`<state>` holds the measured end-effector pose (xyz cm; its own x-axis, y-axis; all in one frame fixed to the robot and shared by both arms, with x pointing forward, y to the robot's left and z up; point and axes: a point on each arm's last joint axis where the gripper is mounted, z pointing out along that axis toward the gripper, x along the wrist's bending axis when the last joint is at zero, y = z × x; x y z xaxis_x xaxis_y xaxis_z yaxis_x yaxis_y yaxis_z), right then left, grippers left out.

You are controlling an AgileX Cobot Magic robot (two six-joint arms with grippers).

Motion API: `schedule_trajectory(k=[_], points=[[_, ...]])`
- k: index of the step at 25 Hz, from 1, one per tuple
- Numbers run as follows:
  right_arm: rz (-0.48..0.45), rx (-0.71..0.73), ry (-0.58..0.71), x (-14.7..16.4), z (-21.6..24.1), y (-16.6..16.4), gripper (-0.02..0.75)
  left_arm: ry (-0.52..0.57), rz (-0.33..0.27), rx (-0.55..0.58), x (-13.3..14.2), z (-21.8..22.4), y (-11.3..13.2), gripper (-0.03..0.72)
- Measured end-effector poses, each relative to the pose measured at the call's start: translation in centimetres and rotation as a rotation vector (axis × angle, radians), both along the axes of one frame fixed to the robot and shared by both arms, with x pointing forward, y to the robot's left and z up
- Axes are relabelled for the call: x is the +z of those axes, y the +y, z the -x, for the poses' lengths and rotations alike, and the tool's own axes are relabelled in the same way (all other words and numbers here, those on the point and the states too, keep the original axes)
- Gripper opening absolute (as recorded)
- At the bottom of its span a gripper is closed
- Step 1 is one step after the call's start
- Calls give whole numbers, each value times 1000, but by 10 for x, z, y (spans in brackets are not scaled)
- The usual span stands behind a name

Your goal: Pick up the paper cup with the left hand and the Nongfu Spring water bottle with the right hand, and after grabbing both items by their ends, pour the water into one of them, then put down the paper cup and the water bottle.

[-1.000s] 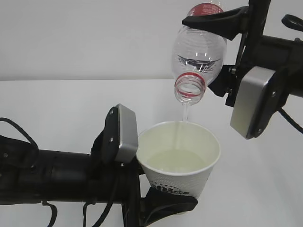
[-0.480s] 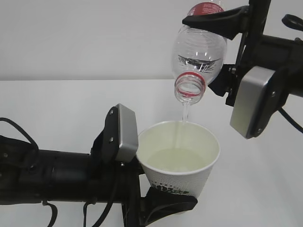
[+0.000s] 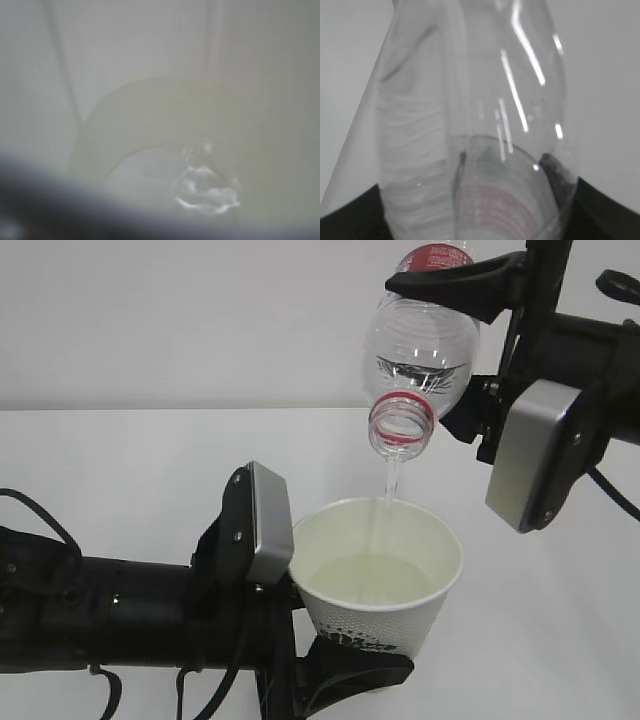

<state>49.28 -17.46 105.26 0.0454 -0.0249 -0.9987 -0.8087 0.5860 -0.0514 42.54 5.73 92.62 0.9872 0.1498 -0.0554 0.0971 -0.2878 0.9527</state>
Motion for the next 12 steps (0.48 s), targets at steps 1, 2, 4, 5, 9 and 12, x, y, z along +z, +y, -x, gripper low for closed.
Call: schedule_trajectory(k=[1,2,4,5,9,12], points=[[0,0,0,0,0,0,518,0,-1,1,0,0,0,476],[2,0,-2,0,0,0,518,0,-1,1,0,0,0,475],[2,-1,-3,0,0,0,518,1,-1,3,0,0,0,476],[2,-1,-3,0,0,0,518,1,-1,3,0,0,0,475],[0,0,-4,0,0,0,518,1,-1,3,0,0,0,475],[2,0,-6,0,0,0,518,1,-1,3,0,0,0,475]])
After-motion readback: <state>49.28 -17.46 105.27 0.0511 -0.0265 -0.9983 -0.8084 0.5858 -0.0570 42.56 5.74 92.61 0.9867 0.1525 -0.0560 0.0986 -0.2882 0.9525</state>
